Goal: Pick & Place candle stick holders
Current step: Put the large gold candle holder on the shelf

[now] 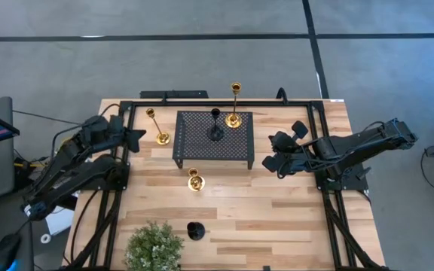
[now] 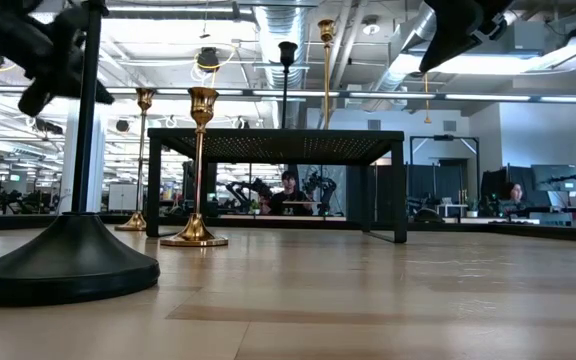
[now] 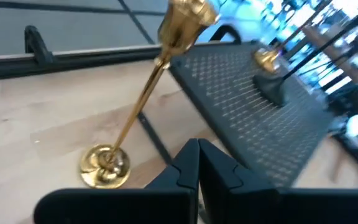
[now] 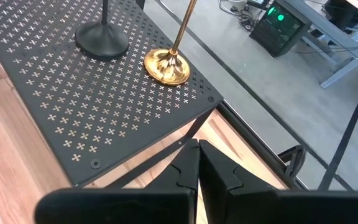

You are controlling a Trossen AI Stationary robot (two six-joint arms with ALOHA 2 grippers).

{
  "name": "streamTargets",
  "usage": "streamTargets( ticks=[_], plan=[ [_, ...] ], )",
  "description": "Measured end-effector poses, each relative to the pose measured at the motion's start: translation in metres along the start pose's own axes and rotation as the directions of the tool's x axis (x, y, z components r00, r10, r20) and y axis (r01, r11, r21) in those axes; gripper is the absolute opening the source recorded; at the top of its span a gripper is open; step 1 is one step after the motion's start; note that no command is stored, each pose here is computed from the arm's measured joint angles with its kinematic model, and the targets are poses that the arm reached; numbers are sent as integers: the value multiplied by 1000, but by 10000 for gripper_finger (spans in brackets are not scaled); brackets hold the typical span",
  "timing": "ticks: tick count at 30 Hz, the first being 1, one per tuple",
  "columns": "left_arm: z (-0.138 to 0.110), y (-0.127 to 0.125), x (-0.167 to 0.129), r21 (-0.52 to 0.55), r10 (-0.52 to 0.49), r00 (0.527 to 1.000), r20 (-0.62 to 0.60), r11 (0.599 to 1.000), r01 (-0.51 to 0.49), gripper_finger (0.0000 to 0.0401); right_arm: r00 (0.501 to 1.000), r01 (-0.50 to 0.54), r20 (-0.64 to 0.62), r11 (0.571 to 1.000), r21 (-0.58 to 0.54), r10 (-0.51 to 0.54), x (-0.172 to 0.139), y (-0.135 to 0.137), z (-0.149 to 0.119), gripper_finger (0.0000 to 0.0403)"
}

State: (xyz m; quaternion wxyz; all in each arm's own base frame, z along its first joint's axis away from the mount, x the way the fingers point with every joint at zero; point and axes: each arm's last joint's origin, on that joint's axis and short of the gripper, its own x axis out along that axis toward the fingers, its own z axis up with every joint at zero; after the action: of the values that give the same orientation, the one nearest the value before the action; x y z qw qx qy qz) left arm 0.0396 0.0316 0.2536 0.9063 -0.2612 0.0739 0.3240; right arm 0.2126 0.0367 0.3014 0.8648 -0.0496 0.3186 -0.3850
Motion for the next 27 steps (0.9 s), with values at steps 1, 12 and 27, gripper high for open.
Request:
streamTargets(
  ticks=[1,12,27],
  plan=[
    [-1,1,4,2,18,1000,-20,1000,-18,4,1000,0,-1,1000,-2,0,0,0,0,0],
    [6,5,48,67,102,987,-121,993,-95,59,1000,4,-9,1000,-14,-4,0,-1,-1,0],
    [18,5,58,109,158,987,-7,982,-157,141,1000,1,-12,1000,-16,-1,0,-1,-1,0]
  ],
)
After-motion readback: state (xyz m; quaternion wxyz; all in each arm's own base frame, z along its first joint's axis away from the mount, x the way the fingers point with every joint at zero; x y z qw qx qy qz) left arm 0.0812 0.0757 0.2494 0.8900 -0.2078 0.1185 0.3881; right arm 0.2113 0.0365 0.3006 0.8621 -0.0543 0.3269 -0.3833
